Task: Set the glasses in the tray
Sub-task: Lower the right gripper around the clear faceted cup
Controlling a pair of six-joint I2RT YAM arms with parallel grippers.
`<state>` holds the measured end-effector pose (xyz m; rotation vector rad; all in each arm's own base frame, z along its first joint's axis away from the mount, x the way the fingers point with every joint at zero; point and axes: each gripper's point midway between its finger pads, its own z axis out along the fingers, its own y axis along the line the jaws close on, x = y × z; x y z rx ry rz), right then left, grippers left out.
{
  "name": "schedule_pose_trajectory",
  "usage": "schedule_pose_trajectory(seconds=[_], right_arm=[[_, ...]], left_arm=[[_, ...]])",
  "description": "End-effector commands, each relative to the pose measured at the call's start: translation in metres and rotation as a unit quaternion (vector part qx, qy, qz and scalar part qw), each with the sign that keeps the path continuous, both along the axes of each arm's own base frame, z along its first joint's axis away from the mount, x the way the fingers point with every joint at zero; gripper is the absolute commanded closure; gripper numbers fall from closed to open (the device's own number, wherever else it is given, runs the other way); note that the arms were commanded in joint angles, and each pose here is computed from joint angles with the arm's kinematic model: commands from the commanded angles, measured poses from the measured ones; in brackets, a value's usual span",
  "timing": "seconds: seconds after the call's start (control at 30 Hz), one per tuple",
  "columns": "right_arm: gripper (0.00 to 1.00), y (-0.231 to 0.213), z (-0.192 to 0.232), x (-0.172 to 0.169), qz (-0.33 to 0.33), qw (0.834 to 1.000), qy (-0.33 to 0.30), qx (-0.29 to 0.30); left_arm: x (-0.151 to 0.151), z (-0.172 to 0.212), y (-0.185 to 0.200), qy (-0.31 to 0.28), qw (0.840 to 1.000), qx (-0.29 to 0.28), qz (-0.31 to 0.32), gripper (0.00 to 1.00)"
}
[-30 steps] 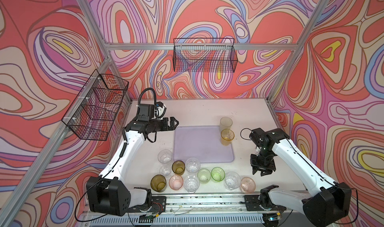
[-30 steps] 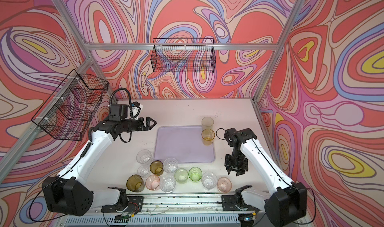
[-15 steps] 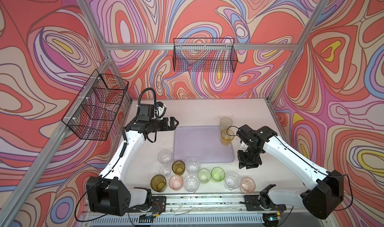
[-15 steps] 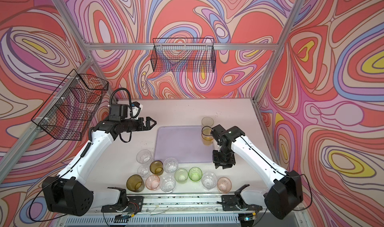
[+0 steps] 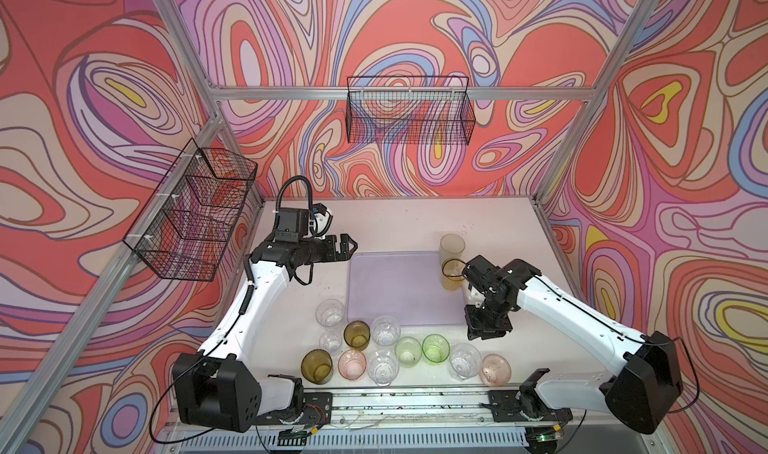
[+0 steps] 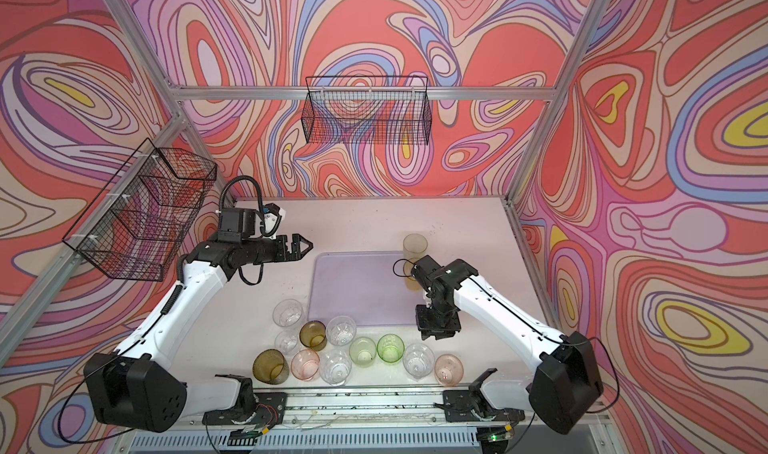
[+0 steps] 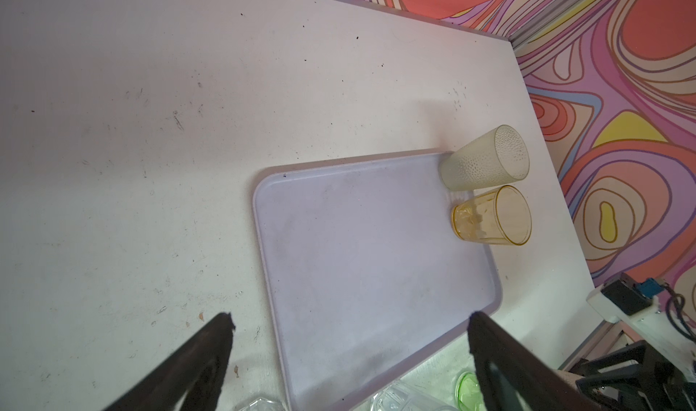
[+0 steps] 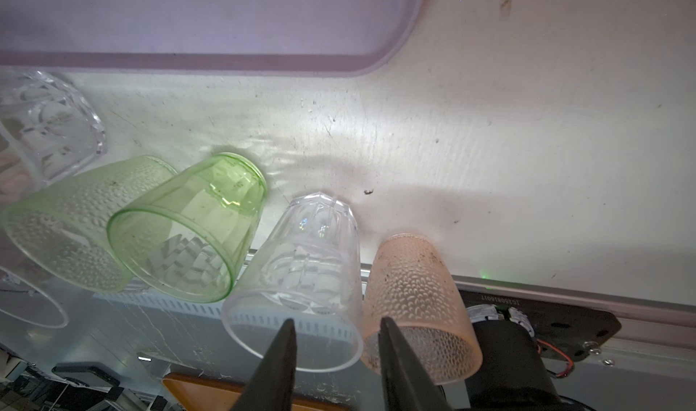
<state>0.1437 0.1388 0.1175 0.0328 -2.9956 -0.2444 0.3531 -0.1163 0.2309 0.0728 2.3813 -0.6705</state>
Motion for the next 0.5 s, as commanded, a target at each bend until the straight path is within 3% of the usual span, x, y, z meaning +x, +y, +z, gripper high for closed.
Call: schedule_pose_trajectory(seconds=[0.0,0.47], right_arm=[[0.63,0.008,-0.004,-0.004,0.007,1.000,0.000,0.013],[0.70,0.004,-0.018,-0.015,0.016,1.000,0.006,-0.016]], left_arm=[[-0.001,0.003,0.001,-0.006,1.000,-0.004,0.001,0.00],[0.000,0.003,0.001,-0.006,1.000,-0.004,0.001,0.00]])
